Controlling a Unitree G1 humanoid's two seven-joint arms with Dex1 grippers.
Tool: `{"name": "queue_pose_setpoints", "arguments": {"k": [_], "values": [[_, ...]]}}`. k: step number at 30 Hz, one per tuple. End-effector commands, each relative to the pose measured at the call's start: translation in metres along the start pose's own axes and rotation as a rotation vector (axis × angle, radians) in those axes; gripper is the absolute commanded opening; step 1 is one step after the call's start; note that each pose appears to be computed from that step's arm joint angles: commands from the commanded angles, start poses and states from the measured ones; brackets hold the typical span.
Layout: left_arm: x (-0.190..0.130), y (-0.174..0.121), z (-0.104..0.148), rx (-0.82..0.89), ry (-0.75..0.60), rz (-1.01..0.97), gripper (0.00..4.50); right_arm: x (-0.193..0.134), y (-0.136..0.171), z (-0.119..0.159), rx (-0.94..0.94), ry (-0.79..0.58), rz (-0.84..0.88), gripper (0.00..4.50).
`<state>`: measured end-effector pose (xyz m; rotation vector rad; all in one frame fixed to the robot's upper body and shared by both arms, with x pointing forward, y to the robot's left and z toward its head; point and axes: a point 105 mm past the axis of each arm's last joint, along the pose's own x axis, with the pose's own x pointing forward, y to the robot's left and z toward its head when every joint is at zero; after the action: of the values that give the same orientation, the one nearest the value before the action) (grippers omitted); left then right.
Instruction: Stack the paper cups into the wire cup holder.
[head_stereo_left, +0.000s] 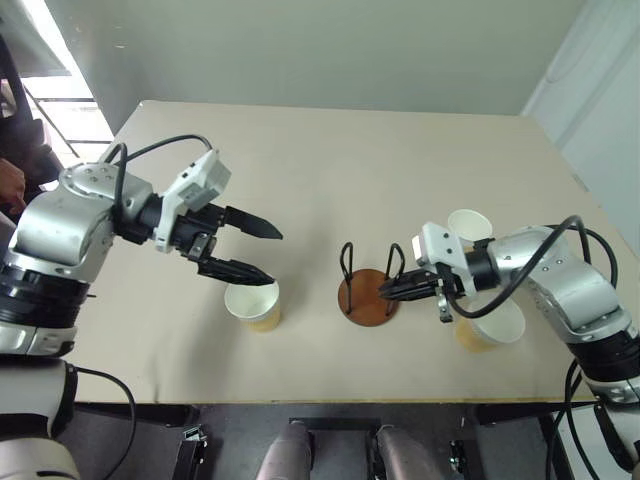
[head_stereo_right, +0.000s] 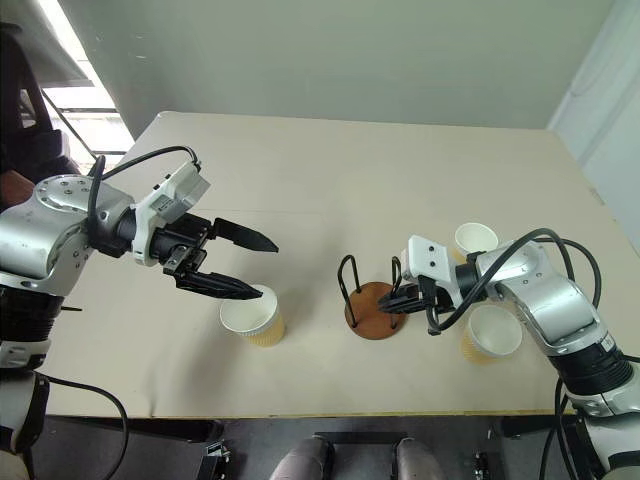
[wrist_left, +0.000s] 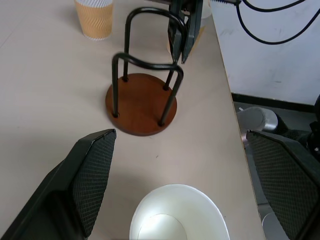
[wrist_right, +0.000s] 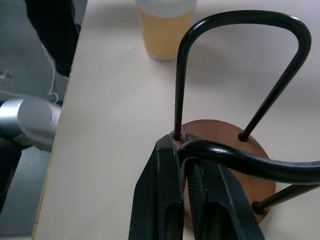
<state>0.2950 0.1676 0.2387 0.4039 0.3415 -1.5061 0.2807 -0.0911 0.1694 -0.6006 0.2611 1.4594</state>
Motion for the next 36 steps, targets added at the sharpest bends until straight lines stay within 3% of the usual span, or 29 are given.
{"name": "queue_pose_setpoints", "arguments": {"k": [1, 4, 12, 14, 24, 36], "values": [[-0.006, -0.005, 0.013, 0.056, -0.009, -0.014, 4.50, -0.002, -0.001, 0.003, -0.033, 0.009, 0.005, 0.26], [-0.006, -0.004, 0.010, 0.054, -0.010, -0.011, 4.50, -0.001, -0.004, 0.000, -0.026, 0.025, 0.004, 1.09], [-0.007, -0.001, 0.003, 0.051, -0.021, -0.007, 4.50, -0.013, -0.021, -0.005, -0.057, 0.063, -0.062, 3.95], [-0.007, -0.001, 0.003, 0.052, -0.024, -0.006, 4.50, -0.016, -0.026, -0.005, -0.066, 0.068, -0.087, 4.48], [-0.006, 0.003, 0.001, 0.053, -0.038, -0.006, 4.50, -0.027, -0.032, 0.002, -0.058, 0.056, -0.121, 4.48], [-0.003, 0.005, 0.004, 0.052, -0.057, -0.014, 4.50, -0.087, -0.003, 0.039, 0.117, -0.002, -0.099, 4.48]]}}
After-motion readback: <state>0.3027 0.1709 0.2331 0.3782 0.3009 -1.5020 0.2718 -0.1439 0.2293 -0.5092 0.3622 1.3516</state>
